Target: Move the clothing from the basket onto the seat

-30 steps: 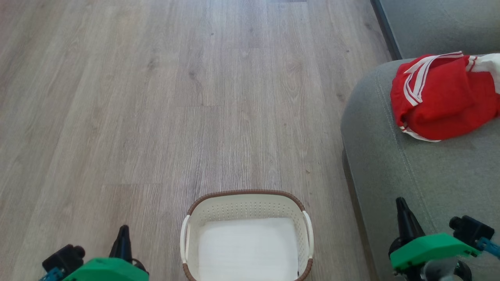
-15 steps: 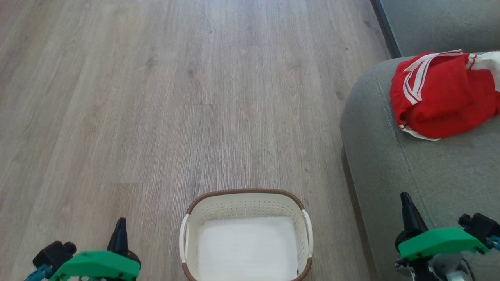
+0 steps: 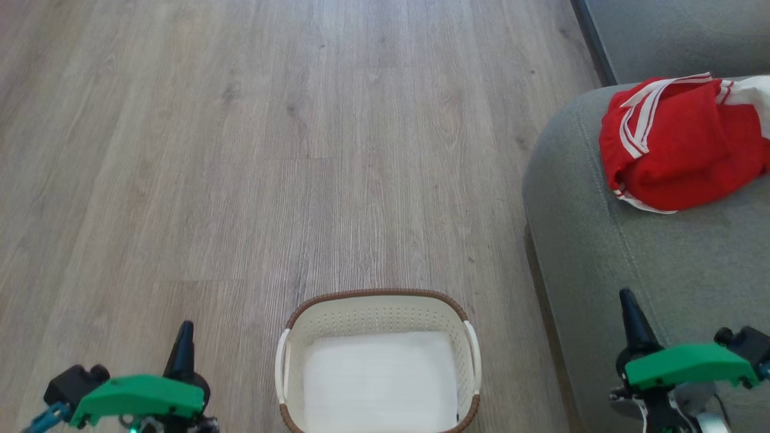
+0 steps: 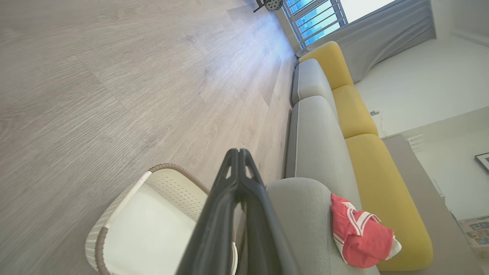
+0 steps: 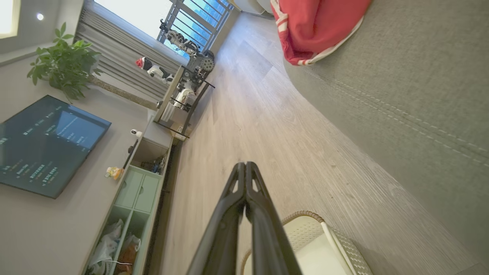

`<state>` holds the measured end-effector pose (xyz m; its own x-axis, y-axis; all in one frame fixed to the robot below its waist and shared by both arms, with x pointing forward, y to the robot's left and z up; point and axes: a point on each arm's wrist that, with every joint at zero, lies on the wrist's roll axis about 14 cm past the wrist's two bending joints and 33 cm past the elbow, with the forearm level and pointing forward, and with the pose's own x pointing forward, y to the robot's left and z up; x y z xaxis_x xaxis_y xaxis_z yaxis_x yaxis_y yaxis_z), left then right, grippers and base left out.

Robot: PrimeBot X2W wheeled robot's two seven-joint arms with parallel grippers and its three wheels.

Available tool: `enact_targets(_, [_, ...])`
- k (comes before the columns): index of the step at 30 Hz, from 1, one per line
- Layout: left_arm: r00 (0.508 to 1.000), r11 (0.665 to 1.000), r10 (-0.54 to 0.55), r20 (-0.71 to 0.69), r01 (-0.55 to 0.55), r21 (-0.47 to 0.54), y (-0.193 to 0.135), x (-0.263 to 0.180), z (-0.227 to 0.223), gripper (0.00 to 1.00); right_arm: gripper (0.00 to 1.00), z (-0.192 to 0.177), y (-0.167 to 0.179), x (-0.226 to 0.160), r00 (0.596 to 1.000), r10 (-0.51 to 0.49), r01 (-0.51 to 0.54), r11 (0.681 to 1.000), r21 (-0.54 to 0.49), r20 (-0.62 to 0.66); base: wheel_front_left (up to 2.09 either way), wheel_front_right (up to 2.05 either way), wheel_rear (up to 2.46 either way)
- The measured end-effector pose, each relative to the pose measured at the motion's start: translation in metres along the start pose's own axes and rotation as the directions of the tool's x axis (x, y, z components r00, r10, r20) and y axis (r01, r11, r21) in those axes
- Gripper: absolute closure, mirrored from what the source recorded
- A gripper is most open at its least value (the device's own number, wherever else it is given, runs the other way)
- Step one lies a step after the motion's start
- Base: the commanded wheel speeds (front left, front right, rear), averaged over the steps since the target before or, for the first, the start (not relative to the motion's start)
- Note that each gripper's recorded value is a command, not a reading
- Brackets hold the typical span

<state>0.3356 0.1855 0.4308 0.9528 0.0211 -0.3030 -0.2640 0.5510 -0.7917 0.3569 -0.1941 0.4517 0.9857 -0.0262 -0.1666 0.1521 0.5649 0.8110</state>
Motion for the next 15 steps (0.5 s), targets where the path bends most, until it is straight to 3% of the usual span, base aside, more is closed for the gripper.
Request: enact_targets(15, [0.999,0.984,-0.052,-0.001,0.051,-0.169,-0.0127,0.0077,0.0053,1.0,1.0,0.0061,0.0003,0.0027,1.0,-0.002,0.001,0.985,0.174,0.006,0.0,0.0,0.0])
